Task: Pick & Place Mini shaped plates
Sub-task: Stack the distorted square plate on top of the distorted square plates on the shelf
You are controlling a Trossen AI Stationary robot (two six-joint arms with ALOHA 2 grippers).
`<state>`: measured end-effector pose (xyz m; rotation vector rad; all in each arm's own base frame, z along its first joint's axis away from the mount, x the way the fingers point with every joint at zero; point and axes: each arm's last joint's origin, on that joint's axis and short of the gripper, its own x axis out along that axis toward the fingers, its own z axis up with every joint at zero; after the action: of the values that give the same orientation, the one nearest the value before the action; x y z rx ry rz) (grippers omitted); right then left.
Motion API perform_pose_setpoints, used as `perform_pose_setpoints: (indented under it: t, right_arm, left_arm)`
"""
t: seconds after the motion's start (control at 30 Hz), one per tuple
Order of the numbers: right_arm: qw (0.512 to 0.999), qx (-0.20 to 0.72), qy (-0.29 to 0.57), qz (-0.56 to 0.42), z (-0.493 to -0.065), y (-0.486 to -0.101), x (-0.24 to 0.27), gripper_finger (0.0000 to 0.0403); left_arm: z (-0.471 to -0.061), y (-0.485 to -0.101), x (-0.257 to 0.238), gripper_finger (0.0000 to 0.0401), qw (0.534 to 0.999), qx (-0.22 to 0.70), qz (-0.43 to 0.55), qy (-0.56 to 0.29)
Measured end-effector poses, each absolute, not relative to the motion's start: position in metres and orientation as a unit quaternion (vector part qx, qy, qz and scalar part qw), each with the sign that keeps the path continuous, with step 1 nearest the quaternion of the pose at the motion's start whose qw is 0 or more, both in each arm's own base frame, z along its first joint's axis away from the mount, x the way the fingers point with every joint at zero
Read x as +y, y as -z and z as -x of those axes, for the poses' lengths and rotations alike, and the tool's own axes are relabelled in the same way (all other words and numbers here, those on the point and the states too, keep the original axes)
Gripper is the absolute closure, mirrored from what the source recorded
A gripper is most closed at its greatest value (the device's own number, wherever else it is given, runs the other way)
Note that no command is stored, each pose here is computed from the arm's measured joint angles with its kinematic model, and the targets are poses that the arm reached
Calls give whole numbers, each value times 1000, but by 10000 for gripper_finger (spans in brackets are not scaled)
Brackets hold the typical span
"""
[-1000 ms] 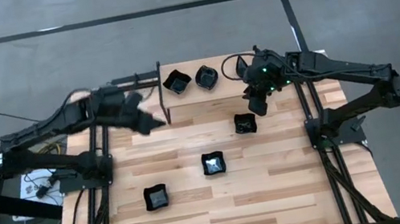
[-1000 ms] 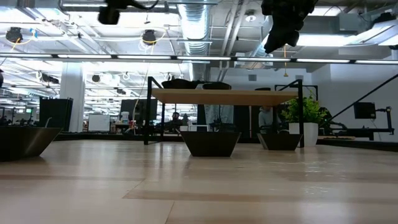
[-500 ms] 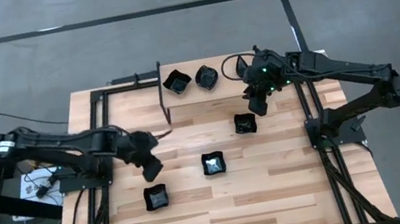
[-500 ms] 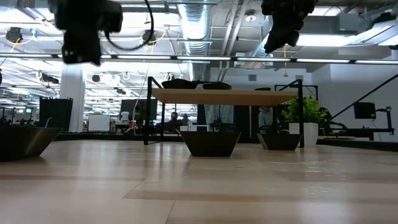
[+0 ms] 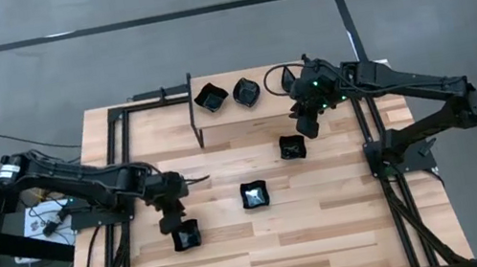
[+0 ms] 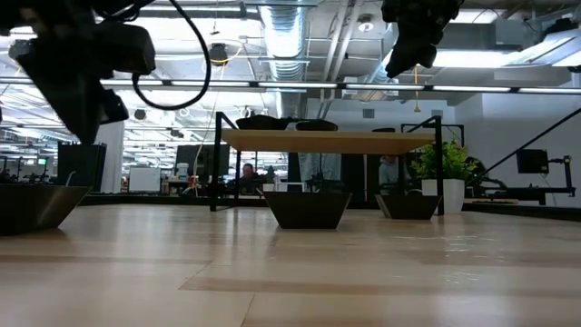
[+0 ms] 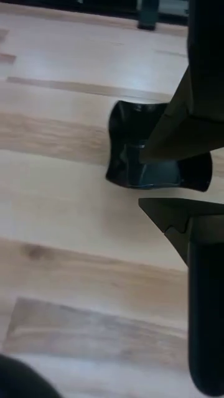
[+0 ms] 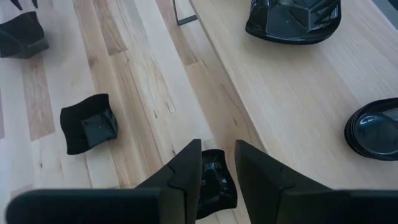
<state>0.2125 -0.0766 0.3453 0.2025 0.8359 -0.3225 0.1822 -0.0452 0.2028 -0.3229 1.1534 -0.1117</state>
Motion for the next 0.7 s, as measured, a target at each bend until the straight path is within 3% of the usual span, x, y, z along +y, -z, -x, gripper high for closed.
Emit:
perform_pose_setpoints:
  t: [0.7]
  right_arm:
    - [895,401,162,-113,-213,-345,-77,310]
  left_arm:
    - [-195,-164,-69,301,796,583,131,98]
